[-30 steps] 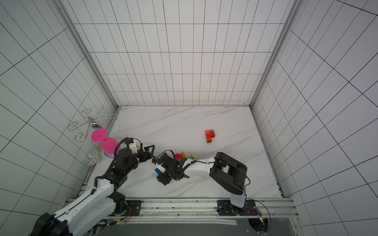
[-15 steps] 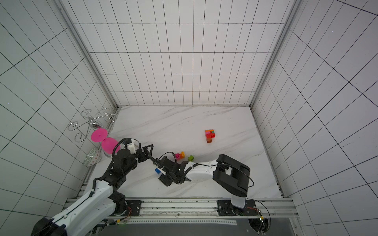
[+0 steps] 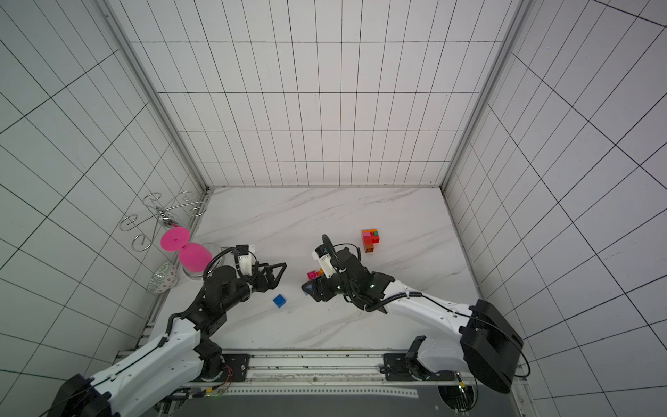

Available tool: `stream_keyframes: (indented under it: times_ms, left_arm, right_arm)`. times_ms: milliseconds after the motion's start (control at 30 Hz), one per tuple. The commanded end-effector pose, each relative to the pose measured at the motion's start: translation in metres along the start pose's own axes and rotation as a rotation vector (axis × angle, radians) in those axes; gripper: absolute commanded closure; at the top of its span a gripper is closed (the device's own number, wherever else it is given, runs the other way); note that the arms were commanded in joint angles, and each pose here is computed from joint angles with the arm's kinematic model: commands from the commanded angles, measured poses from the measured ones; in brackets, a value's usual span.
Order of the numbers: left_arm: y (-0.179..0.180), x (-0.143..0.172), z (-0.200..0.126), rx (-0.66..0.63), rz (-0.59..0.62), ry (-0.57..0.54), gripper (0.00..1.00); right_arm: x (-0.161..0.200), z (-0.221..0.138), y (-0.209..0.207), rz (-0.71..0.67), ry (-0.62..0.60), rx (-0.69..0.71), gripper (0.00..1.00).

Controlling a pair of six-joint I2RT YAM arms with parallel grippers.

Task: Assemble the letter p with lego
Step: Pick up the lego brick from the center of the board.

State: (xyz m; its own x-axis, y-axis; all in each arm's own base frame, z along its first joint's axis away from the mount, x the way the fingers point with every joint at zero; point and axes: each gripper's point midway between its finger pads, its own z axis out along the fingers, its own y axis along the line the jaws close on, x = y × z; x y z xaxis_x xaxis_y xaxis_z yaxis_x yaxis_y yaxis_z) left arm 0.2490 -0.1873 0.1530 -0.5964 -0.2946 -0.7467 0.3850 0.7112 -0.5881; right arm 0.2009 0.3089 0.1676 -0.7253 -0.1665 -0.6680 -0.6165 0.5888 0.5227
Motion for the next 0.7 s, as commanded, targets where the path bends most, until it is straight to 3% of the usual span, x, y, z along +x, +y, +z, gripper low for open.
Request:
stream_keyframes:
  times_ms: [0, 133, 267, 500, 667]
  left_arm:
    - [-0.037, -0.002, 0.005, 0.091, 0.107, -0.019, 0.03]
    - [-0.074, 0.014, 0.008, 0.149, 0.240, 0.011, 0.03]
    - [-0.103, 0.021, -0.003, 0.235, 0.353, -0.031, 0.03]
    - [-0.139, 0.023, -0.042, 0.465, 0.451, -0.167, 0.03]
    - [-0.144, 0.019, -0.054, 0.504, 0.471, -0.201, 0.03]
  right_arm:
    - [0.008, -0.032, 0.003, 0.144, 0.012, -0.070, 0.65]
    - [-0.001, -0.065, -0.009, 0.272, -0.069, -0.110, 0.65]
    - [-0.007, -0.082, -0.013, 0.400, -0.092, -0.182, 0.65]
    - [-0.028, -0.078, 0.009, 0.580, -0.050, -0.437, 0.65]
    - [-0.035, -0.070, 0.016, 0.688, -0.028, -0.562, 0.68]
